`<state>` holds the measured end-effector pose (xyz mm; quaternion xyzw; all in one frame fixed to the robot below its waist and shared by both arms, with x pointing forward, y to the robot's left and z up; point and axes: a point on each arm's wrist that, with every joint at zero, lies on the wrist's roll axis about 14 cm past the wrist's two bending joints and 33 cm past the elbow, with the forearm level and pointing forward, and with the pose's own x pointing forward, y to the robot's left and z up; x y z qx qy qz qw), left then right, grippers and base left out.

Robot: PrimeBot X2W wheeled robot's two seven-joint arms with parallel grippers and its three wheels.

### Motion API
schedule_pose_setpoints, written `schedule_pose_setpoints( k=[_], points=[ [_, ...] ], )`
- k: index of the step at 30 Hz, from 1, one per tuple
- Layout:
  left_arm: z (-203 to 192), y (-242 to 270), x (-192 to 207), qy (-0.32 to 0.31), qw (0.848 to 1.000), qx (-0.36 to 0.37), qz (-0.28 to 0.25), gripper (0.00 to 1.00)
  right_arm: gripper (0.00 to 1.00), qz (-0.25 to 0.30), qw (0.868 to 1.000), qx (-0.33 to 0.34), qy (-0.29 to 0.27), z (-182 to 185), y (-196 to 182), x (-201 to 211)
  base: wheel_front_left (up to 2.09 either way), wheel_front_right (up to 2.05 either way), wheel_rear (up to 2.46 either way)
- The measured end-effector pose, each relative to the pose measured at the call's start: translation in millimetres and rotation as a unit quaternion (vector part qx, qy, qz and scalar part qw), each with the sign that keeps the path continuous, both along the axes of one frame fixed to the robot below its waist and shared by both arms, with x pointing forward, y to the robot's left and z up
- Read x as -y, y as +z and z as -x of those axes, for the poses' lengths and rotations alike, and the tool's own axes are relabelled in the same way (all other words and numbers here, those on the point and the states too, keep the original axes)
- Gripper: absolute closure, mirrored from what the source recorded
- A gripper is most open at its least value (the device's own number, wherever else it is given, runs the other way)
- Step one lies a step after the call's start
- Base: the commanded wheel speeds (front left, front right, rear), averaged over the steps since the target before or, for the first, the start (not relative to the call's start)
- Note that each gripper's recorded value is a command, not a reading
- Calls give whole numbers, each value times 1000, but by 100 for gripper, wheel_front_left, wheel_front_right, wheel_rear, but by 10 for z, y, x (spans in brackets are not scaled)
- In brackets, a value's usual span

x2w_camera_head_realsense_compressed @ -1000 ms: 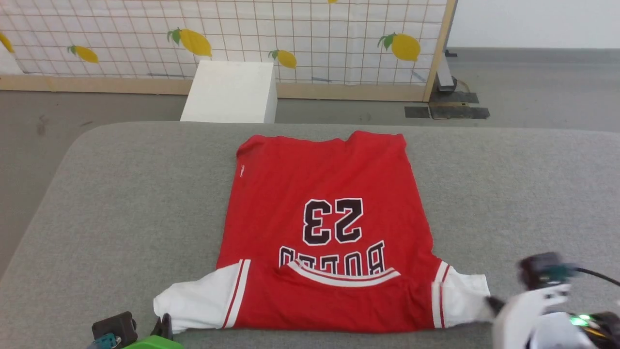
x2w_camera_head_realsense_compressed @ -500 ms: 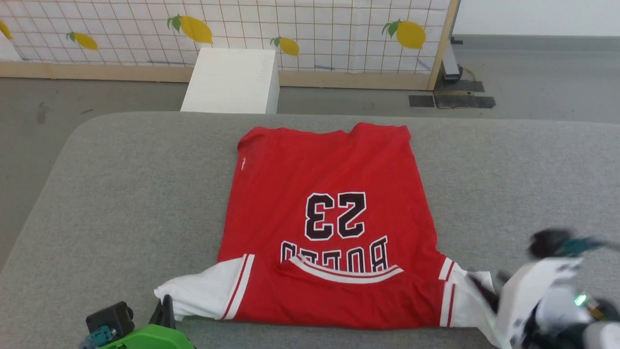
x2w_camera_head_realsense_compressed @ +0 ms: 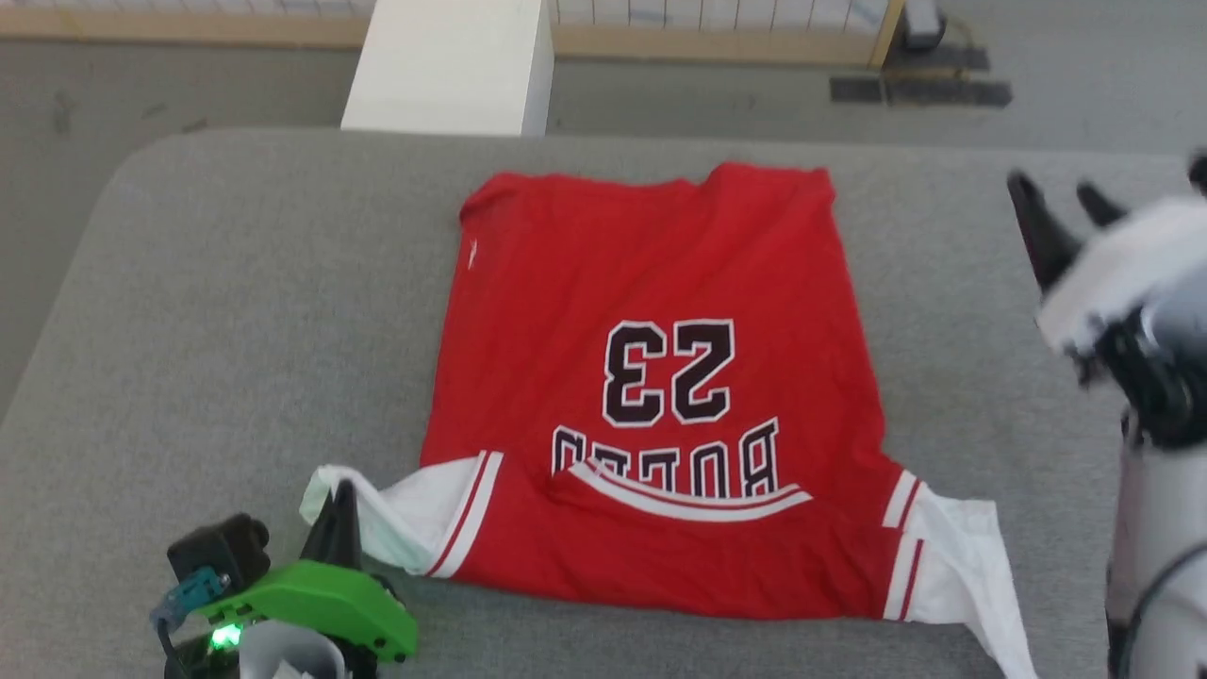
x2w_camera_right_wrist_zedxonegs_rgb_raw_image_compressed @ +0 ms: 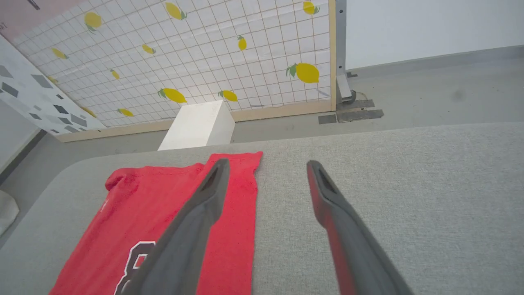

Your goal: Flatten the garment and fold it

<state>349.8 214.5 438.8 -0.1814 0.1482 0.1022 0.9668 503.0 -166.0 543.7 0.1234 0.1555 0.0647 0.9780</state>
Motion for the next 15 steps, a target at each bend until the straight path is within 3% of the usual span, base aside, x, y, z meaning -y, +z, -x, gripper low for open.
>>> schedule_pose_setpoints(
  k=[7,15],
  points=[
    [-213,-61,57,0,1000,2,14,100,0,85,993,-75,44,-658,-417,-344,0,0,0],
    [-275,-198,45,16,999,-13,24,100,0,160,962,-205,81,-1066,-1185,-577,0,0,0]
  ],
)
